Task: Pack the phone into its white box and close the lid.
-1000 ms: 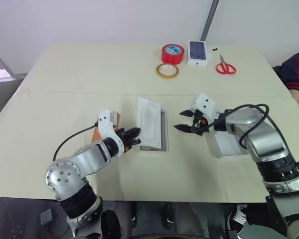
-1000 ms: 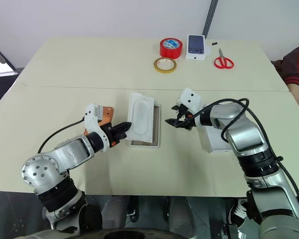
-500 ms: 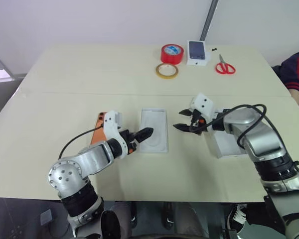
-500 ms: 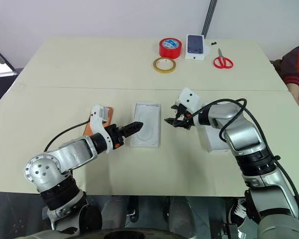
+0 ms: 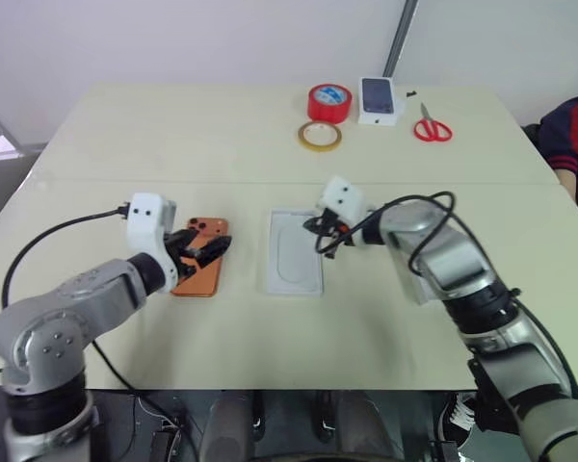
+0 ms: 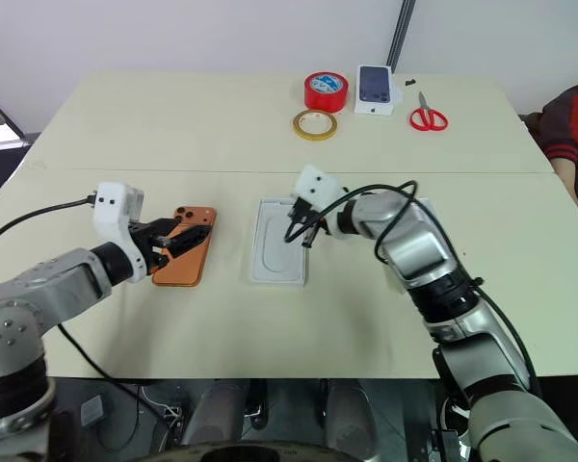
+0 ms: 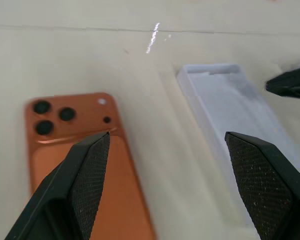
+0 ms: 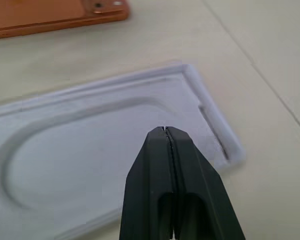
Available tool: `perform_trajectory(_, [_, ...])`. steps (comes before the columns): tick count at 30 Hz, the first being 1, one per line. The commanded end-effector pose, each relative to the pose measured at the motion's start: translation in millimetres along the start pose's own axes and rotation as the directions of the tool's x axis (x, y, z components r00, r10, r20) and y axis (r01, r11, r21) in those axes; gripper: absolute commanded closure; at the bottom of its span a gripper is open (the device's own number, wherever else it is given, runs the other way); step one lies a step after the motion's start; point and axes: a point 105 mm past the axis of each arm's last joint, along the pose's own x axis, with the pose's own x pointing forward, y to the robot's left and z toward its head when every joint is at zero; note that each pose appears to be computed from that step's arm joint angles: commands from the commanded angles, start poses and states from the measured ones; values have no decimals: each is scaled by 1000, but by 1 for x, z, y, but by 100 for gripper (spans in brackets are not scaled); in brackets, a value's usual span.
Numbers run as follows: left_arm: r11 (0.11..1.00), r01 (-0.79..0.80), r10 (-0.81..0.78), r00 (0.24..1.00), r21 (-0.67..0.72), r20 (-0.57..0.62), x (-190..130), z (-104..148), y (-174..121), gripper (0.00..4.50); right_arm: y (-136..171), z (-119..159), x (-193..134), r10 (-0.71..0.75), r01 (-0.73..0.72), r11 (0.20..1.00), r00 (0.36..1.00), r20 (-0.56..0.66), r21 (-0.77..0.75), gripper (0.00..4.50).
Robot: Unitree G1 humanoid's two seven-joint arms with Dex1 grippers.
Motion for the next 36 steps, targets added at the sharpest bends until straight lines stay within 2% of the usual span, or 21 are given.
perform_trajectory(1, [981, 74, -82, 996, 178, 39, -12, 4, -6, 64, -12, 14, 12, -71, 70, 995, 998, 0, -75, 449])
perform_trajectory(4, [960, 124, -133, 991, 249, 20, -21, -4, -7, 64, -14, 12, 23, -88, 86, 991, 996, -19, -98, 449])
perform_trajectory(11, [942, 224, -223, 974, 249, -32, -35, -23, -18, 64, -20, 4, 36, -122, 112, 982, 991, -57, -155, 449])
perform_trajectory(20, [948, 215, -214, 976, 233, -27, -34, -30, -20, 64, -22, 4, 37, -145, 136, 972, 989, -36, -192, 449])
perform_trajectory(28, [959, 184, -185, 983, 216, -15, -33, -31, -16, 64, -8, 15, 30, -59, 62, 970, 998, 23, -235, 449])
perform_trajectory(31, [985, 77, -82, 996, 155, 26, -34, -26, 6, 64, 20, 22, 21, 98, -82, 963, 994, 51, -258, 449])
perform_trajectory(34, [998, -47, 44, 997, 52, 68, -36, -19, 32, 64, 26, 37, 20, 120, -95, 973, 987, 107, -210, 449])
perform_trajectory(36, [987, -156, 157, 986, -26, 53, -38, -20, 55, 11, 30, 49, 24, 116, -91, 982, 982, 147, -167, 450])
